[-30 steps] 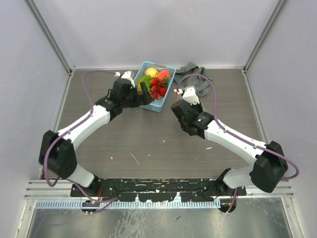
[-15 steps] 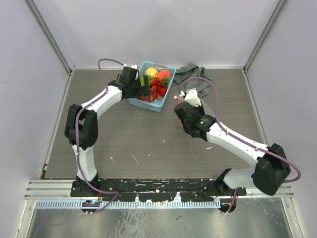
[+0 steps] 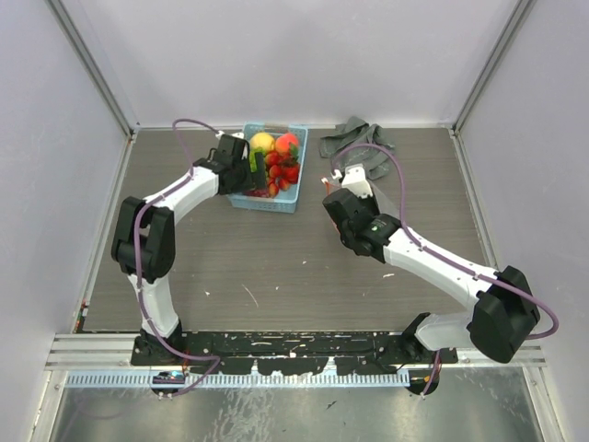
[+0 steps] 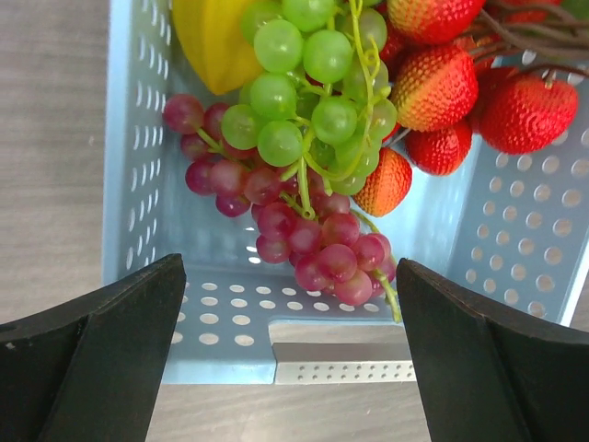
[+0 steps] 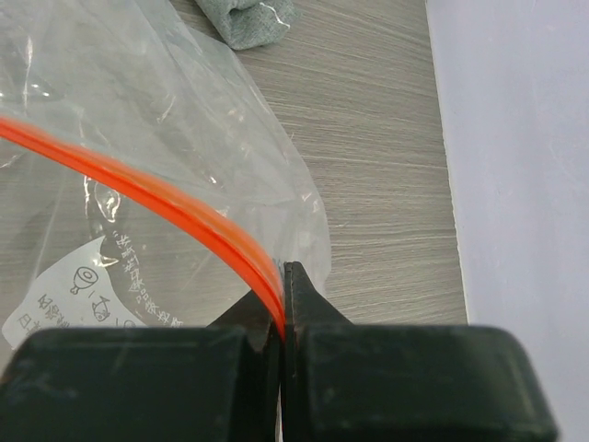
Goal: Place the food in the zip-top bag and seal the zipper
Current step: Move the bin to the center of the board.
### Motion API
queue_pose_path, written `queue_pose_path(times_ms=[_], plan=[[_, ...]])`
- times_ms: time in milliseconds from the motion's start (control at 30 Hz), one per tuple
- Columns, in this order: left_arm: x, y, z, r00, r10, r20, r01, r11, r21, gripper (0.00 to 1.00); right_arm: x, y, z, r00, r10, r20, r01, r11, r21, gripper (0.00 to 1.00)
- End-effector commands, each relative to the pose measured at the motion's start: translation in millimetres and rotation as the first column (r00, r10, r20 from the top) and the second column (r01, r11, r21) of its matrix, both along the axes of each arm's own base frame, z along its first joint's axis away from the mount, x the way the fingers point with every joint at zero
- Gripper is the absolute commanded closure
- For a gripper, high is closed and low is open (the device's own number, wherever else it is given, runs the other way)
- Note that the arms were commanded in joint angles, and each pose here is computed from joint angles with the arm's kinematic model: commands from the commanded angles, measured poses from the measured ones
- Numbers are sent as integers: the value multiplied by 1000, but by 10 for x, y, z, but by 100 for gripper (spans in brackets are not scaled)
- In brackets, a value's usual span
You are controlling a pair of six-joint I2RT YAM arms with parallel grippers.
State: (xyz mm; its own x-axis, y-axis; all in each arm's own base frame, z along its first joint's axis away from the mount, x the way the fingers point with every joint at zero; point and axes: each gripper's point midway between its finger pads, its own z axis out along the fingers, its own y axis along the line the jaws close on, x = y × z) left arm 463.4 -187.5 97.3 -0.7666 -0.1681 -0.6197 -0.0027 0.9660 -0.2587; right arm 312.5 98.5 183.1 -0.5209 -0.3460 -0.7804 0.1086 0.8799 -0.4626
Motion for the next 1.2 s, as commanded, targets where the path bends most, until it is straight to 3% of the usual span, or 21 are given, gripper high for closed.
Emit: queue_pose_path(times_ms=[0, 367, 500, 867, 1167], plan=[[-428, 284, 4, 996, 55, -68, -52, 997, 50, 1, 36, 24, 14, 999, 2, 39, -3, 999, 40, 100], [-1416, 662, -132, 973, 158, -170, -150, 987, 58, 2, 18, 87, -30, 998, 38, 43, -42, 995, 93, 100], [-1559, 748, -15, 973, 177, -146, -170, 984, 58, 2, 6, 107, -25, 997, 52, 50, -58, 992, 116, 100], [-1397, 841, 597, 981, 195, 0, -195, 979, 57, 2, -4, 154, -80, 995, 78, 54, -85, 986, 144, 100], [-756, 819, 863, 971, 229, 73, -231, 973, 22, 2, -43, 157, -50, 992, 92, 88, -108, 976, 189, 100]])
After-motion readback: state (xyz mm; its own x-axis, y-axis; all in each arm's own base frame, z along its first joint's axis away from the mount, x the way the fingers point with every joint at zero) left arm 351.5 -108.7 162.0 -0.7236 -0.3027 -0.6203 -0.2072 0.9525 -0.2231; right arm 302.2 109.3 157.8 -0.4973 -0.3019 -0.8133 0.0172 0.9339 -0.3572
